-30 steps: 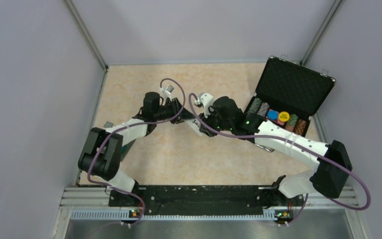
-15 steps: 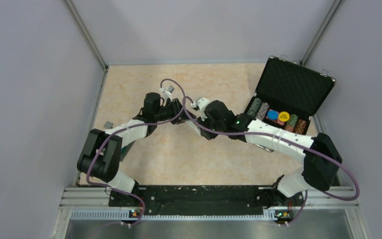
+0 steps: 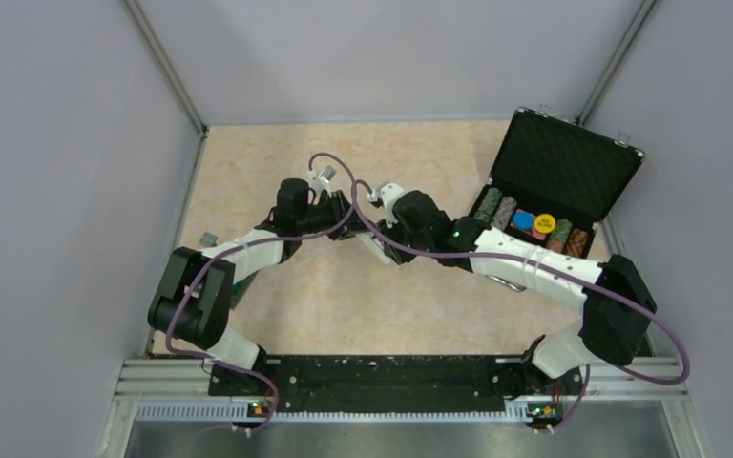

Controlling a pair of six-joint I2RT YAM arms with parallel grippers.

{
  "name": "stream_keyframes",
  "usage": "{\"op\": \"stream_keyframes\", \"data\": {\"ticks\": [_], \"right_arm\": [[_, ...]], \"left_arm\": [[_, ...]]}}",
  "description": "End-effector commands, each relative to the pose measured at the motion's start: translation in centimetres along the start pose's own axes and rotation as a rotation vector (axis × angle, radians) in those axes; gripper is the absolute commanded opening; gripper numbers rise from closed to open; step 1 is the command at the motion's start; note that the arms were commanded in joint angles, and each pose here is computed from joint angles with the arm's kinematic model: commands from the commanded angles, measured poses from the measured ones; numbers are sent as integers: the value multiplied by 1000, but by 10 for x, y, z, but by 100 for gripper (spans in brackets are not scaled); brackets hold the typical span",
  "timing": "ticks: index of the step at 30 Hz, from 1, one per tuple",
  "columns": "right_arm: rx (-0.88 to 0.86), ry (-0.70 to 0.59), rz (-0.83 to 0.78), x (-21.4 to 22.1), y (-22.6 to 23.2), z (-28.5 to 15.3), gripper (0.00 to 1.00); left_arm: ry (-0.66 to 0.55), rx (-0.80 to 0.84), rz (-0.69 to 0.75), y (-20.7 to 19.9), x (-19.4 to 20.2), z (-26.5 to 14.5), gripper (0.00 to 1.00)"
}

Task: Load the batteries into the remote control

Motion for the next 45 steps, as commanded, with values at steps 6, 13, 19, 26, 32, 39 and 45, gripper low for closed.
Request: {"op": "stream_keyframes", "data": {"ticks": [6, 13, 19, 26, 32, 39, 45], "right_arm": [[-26, -105, 15, -23, 8, -1, 15], [-29, -87, 16, -19, 9, 4, 15], [-33, -77, 21, -17, 9, 6, 15], [-46, -65, 22, -13, 10, 8, 15], [-50, -55, 23, -10, 10, 11, 15], [-44, -43, 22, -6, 9, 12, 15], [-35, -27, 23, 0, 7, 13, 15]], "left_arm": [[5, 57, 63, -12, -3, -3, 0], [6, 63, 73, -16, -3, -4, 0], [12, 71, 80, -19, -3, -4, 0], [16, 70, 81, -20, -3, -5, 0], [26, 75, 82, -21, -3, -3, 0], [29, 70, 90, -22, -5, -3, 0], [40, 69, 88, -21, -5, -2, 0]]}}
Point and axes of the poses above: each gripper's point midway between its finger pads, its own z axis out along the fingers, its own y axis along the line the jaws close on, x = y × z, the point moved 9 cm from there along -z, back along the fingers, and after that the axes turned 4 degrees about z, right-handed, at the moved point
